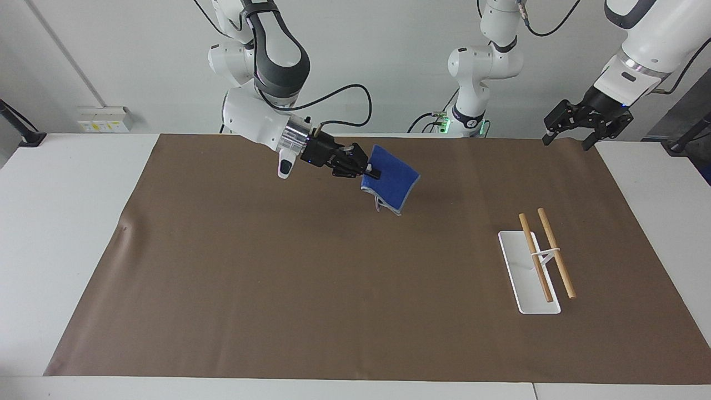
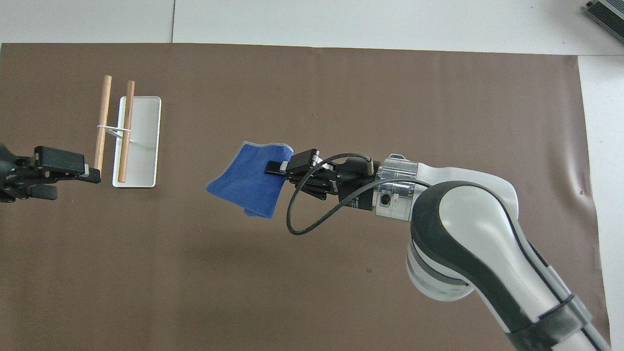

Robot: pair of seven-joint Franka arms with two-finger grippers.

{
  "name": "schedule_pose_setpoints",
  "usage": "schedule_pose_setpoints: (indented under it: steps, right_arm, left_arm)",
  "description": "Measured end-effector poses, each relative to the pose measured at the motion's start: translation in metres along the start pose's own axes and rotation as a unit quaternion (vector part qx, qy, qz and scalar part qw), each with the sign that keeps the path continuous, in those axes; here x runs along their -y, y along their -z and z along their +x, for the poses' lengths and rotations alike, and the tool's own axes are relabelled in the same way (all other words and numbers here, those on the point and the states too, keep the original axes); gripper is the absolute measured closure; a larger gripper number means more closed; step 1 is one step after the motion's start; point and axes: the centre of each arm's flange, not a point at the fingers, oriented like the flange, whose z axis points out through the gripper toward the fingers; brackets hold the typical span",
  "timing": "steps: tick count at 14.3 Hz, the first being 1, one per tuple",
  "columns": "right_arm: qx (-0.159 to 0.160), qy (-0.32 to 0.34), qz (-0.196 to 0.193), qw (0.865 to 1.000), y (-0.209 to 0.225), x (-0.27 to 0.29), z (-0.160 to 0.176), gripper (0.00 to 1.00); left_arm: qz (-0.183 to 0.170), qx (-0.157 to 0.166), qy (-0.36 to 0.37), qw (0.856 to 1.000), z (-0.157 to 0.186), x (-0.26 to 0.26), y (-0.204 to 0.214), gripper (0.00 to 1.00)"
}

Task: Right arm passes towel to left arm to hang
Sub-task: 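Lift the towel with the right gripper while the left gripper reaches forward, then move the left gripper open toward the towel held by the right gripper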

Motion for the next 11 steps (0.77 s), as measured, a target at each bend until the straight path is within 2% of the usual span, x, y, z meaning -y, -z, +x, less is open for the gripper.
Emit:
schedule_pose_setpoints:
  steps: [4,8,11]
  right_arm:
    - [0.0,-0.004,0.002,1.0,-0.006,-0.001,-0.005,0.96]
    - [-0.01,0.001,-0.007,1.0,-0.016,-0.002,-0.016,0.96]
    - [-0.01,0.003,-0.008,1.0,-0.017,-0.002,-0.017,0.96]
  left_arm:
    - [-0.039,0.011,0.144,0.989,-0.02,-0.034,-0.017,0.0]
    - [-0.068,0.013,0.27,0.96,-0.033,-0.062,-0.039,0.0]
    - [-0.087,0.0,0.344,0.935,-0.043,-0.085,-0.056,0.0]
